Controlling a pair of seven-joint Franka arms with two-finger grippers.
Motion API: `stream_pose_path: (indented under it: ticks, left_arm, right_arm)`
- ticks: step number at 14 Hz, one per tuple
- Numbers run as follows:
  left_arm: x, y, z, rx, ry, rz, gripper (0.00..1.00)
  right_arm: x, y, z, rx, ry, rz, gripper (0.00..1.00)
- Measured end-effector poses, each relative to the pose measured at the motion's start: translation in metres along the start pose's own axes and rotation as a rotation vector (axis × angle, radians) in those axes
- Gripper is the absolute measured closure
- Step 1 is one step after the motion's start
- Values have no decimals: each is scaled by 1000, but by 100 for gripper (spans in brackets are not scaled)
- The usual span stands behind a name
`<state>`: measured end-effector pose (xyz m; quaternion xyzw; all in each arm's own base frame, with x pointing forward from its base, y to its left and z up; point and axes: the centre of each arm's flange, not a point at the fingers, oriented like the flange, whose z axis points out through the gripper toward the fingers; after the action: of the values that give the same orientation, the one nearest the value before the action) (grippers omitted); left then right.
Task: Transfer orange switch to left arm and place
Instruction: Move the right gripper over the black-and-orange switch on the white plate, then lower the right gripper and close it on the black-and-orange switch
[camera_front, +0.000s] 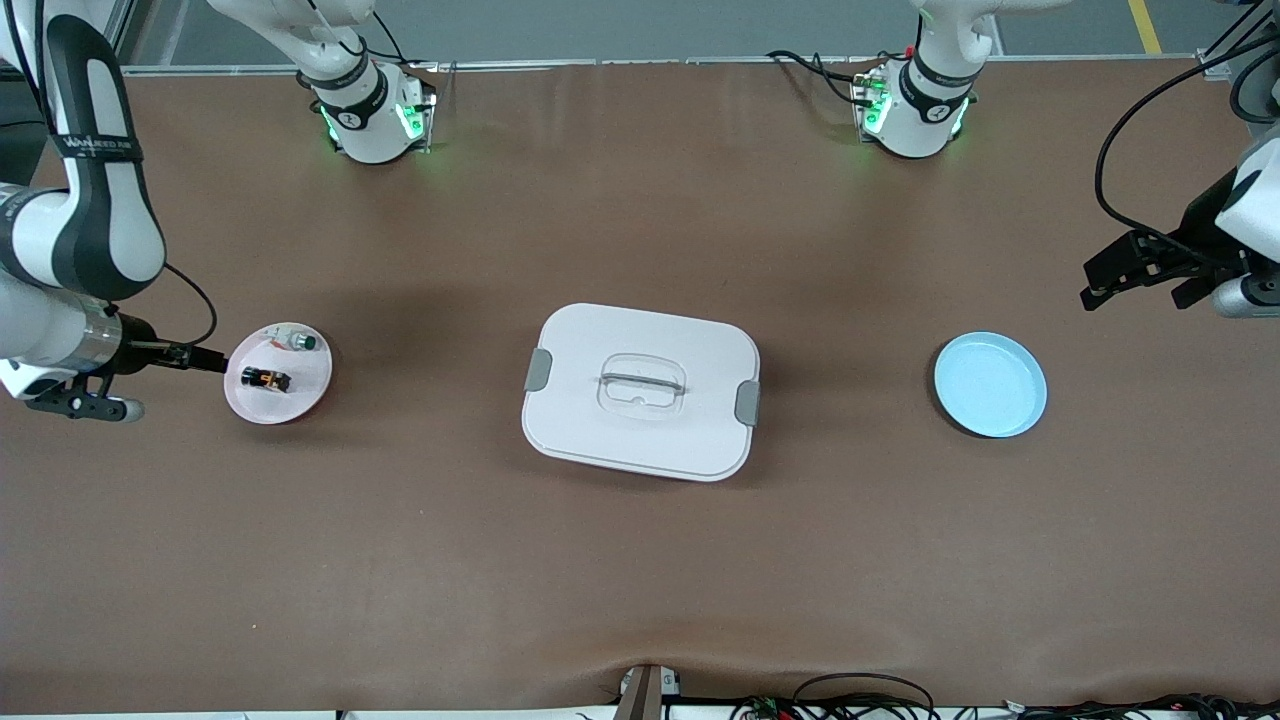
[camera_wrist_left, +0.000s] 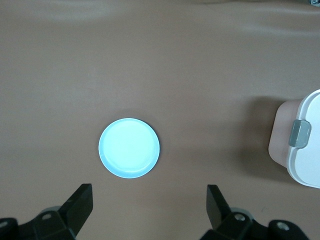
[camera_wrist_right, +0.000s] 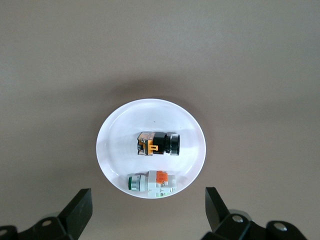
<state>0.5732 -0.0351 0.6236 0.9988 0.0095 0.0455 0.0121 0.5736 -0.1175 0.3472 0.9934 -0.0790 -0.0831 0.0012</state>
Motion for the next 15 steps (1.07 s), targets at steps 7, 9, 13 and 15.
stream_pose_path:
  ticks: [7,9,13,15]
  left_arm:
    - [0,-1,0,0,0,-1,0]
    - [0,-1,0,0,-1,-1,0]
    - [0,-1,0,0,-1,-2,0]
    - [0,-1,0,0,-1,-2,0]
  right_arm:
    - [-11,0,46,-21,60,-9,0]
    - [-12,2,50,-22,67,-6,0]
    - [-11,6,53,-25,87,1,0]
    - [-11,13,62,-26,90,11,0]
